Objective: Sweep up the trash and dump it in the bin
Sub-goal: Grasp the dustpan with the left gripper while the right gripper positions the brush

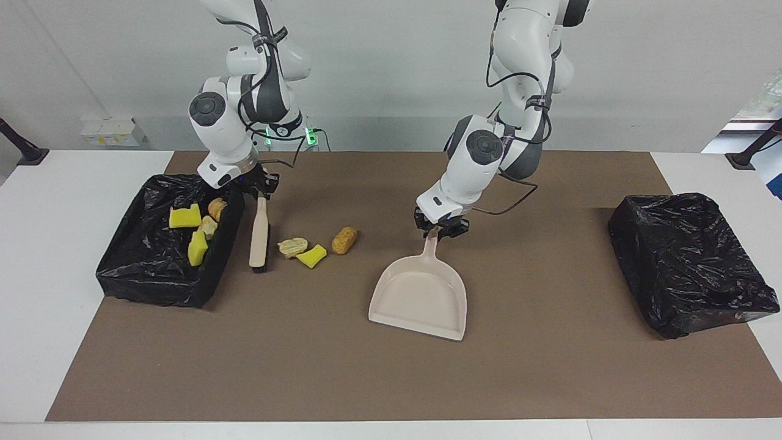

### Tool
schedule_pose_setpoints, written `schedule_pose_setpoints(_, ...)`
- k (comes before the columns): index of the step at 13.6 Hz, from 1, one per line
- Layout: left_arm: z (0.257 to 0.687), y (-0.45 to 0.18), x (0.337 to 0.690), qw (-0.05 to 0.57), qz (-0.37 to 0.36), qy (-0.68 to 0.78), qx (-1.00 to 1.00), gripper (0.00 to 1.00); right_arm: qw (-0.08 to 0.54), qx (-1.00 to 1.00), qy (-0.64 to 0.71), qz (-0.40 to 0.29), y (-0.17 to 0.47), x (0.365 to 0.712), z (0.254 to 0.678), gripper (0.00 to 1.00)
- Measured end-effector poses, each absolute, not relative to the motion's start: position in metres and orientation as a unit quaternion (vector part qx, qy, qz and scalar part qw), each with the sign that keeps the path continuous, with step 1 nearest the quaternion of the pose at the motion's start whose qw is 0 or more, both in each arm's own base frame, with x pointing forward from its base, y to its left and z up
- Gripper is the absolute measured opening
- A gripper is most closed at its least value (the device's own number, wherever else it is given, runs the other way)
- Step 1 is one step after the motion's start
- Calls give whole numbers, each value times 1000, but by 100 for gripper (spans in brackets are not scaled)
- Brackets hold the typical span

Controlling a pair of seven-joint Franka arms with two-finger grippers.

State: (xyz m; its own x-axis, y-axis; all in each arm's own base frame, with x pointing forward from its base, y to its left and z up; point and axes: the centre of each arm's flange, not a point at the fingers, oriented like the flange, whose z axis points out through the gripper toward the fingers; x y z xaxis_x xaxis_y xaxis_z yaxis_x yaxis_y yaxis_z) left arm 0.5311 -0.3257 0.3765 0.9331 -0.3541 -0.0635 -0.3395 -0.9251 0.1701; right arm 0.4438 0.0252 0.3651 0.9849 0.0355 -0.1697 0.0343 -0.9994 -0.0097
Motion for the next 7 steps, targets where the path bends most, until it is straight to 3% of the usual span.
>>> schedule_pose_setpoints(4, 391, -273, 541, 85, -87, -313, 942, 33, -1, -994, -63, 86, 68, 439, 365, 26)
schedule_pose_setpoints(7, 395, -274, 531, 90, -104, -395, 908, 33, -7, -995, -52, 86, 93, 434, 364, 26)
